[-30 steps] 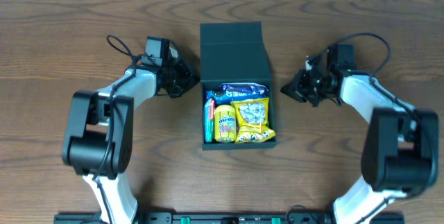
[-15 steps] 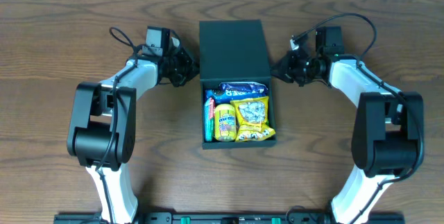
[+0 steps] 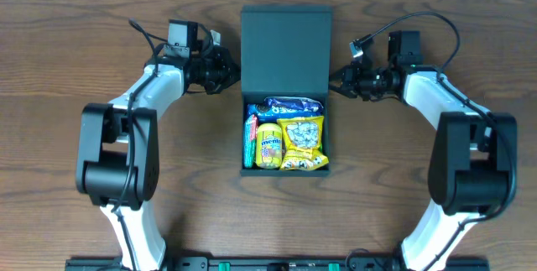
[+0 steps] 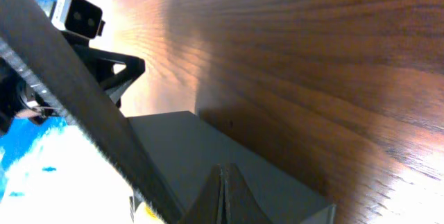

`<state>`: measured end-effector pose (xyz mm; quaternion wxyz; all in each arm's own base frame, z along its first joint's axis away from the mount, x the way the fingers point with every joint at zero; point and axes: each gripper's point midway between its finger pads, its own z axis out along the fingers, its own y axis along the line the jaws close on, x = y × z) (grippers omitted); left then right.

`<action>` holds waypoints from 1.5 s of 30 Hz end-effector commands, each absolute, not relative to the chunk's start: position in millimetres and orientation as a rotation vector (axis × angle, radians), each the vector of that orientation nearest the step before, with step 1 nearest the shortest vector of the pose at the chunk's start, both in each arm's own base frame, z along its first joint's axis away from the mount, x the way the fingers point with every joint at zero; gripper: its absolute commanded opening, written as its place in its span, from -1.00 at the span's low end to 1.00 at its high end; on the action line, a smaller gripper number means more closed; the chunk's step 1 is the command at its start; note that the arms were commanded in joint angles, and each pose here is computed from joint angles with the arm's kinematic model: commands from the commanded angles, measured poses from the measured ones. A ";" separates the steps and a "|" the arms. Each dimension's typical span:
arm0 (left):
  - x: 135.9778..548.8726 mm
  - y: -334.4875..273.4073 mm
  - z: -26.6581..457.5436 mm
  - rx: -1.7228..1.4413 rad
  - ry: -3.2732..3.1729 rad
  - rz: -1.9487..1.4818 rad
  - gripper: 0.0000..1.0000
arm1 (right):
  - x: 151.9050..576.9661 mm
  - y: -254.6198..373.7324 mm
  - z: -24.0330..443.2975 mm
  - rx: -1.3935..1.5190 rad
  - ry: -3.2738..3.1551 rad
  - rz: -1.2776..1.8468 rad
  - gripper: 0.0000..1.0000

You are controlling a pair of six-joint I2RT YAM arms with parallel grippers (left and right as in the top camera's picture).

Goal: Pack container
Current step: 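Swing the lid down over the box with both grippers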

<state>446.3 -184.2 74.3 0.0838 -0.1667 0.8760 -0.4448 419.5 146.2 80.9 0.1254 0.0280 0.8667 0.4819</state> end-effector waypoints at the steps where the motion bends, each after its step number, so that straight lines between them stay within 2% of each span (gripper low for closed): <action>1: 444.8 -195.8 139.1 -0.229 2.490 -1.366 -0.88 | 412.0 163.1 150.5 -0.156 2.347 1.484 -0.97; 12: 410.6 -183.5 234.8 -0.034 2.346 -1.238 -0.88 | 375.7 153.3 252.0 -0.281 2.205 1.268 -0.97; 18: 378.0 -169.1 264.9 0.020 2.336 -1.112 -0.88 | 350.2 139.4 276.0 -0.225 2.229 1.116 -0.97; 24: 327.5 -130.7 259.8 -0.010 2.468 -0.806 -0.88 | 302.9 101.4 250.5 -0.027 2.471 0.808 -0.97; 27: 302.8 -130.5 245.2 0.054 2.550 -0.772 -0.88 | 274.5 102.5 231.2 -0.053 2.603 0.763 -0.97; 31: 285.8 -152.4 218.4 0.153 2.611 -0.793 -0.88 | 239.6 115.3 204.5 -0.127 2.749 0.727 -0.97; 37: 263.3 -202.2 184.5 0.379 2.607 -0.841 -0.88 | 190.2 108.5 173.9 0.026 2.816 0.678 -0.97; 45: 246.8 -231.7 138.3 0.465 2.687 -0.830 -0.88 | 139.6 100.3 128.6 0.170 2.703 0.756 -0.97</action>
